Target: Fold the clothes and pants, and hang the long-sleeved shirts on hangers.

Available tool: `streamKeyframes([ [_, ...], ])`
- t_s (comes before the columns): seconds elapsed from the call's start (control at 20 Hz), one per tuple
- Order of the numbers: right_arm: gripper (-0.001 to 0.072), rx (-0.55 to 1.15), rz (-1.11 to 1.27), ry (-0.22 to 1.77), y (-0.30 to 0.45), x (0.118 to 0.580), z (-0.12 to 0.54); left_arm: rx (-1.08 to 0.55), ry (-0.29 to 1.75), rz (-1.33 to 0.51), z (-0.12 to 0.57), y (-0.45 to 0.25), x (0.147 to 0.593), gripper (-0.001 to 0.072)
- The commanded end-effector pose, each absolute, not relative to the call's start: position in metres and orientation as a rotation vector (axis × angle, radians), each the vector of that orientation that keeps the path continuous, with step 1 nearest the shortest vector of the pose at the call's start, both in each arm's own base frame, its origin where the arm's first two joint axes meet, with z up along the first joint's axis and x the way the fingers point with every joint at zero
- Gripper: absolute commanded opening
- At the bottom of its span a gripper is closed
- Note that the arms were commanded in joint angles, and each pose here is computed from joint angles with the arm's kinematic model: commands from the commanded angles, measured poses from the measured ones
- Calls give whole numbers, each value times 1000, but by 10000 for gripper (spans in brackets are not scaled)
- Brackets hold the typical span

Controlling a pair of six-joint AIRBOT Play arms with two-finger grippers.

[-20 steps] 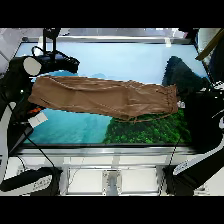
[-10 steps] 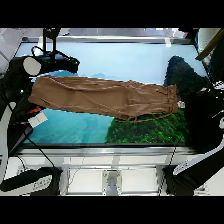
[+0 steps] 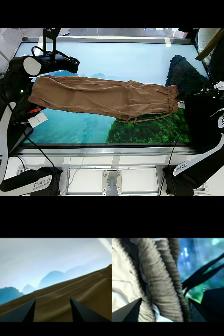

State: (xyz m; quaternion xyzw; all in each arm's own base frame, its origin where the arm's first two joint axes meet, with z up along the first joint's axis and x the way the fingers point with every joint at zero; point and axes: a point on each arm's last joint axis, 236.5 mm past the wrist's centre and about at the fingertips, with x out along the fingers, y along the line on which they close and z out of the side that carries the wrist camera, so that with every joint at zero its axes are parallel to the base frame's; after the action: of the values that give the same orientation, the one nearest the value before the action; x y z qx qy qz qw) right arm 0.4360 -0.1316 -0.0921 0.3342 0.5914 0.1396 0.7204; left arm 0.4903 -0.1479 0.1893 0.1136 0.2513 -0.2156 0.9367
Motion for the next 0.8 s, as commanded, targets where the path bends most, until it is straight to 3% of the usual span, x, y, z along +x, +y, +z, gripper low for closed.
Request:
streamKeyframes([
  [0.0,569,730,353,1299,-111,446,-88,233,514,-441,189,-148,490,476],
  [0.2,544,772,442,1231,-83,464,-71,233,514,-441,189,-148,490,476],
  [0.25,423,791,464,1222,-78,464,-66,233,514,-441,189,-148,490,476],
  [0.3,186,809,490,1216,-73,464,-59,233,514,-441,189,-148,490,476],
  [0.35,39,818,528,1219,-69,461,-50,229,514,-443,189,-149,490,476],
  [0.5,28,786,641,1216,-59,453,-10,150,515,-477,191,-161,488,463],
  [0.55,28,763,667,1196,-58,453,9,112,521,-493,189,-167,488,270],
  [0.6,28,742,679,1166,-58,456,30,85,536,-508,183,-173,489,24],
  [0.75,28,713,661,1064,-53,470,93,89,616,-555,142,-199,493,13],
])
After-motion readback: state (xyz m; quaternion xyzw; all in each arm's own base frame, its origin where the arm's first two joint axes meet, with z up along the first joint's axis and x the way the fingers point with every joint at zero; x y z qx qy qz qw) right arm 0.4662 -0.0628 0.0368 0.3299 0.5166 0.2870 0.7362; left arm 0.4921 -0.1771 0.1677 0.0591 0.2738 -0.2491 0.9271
